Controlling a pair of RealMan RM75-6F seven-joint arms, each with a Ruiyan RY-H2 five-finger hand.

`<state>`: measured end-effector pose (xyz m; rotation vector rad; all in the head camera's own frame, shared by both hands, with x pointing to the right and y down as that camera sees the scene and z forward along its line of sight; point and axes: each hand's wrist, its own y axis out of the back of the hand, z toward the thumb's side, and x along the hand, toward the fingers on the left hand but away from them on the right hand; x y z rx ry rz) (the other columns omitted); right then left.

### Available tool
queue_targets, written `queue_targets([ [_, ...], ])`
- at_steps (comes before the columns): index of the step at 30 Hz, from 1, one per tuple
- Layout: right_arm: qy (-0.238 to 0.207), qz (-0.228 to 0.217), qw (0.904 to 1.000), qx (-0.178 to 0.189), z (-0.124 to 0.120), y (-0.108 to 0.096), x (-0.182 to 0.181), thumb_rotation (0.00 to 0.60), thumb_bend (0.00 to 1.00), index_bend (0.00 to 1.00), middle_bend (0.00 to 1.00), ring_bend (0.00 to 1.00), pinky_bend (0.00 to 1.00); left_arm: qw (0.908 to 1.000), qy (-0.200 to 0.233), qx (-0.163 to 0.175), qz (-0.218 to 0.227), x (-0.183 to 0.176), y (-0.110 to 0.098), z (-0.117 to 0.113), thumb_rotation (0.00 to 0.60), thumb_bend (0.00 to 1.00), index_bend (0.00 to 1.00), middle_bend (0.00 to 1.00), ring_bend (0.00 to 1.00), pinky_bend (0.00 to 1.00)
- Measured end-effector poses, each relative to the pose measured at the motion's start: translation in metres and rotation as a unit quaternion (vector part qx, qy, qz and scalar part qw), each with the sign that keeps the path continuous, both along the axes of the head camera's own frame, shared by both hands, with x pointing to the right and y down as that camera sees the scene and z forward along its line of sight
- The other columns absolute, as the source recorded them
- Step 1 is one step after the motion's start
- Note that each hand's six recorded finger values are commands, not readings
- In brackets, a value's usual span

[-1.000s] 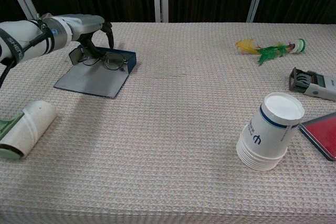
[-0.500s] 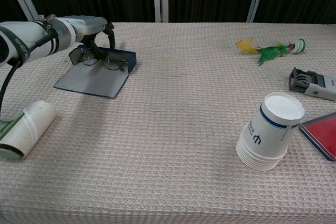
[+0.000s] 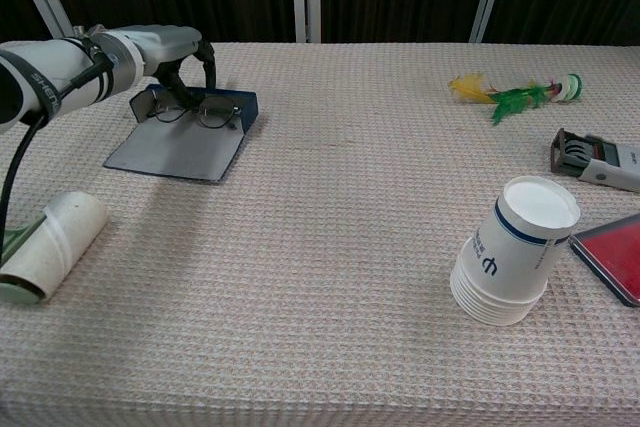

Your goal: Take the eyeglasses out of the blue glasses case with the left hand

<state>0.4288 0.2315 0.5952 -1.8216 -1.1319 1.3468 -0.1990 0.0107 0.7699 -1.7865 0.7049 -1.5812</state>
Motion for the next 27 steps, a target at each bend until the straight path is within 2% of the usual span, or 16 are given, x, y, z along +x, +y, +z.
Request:
queue_targets([
  [6,-0.001,-0.001,1.0000,0.000,0.000,0.000,0.000,0.600,0.25,0.19,0.18,0.00,0.08,0.9986,0.028,0.039,-0.022,-0.003,-0.002,-0.010,0.600,0.50,0.53,0.12,0.04,0.10],
  [13,-0.003,-0.007,1.0000,0.000,0.001,-0.001,-0.004,0.600,0.25,0.19,0.18,0.00,0.08,0.9886,0.067,0.130,-0.035,-0.005,0.004,-0.021,0.600,0.49,0.52,0.13,0.04,0.10],
  [20,-0.004,-0.005,1.0000,0.000,0.000,0.000,-0.003,0.600,0.25,0.19,0.18,0.00,0.08,0.9837,0.068,0.161,-0.043,-0.006,0.017,-0.010,0.600,0.49,0.52,0.13,0.04,0.10],
  [27,-0.003,-0.001,1.0000,0.002,-0.001,0.002,0.000,0.600,0.25,0.19,0.18,0.00,0.08,0.9805,0.049,0.184,-0.048,-0.002,0.019,-0.004,0.600,0.49,0.52,0.14,0.04,0.10],
])
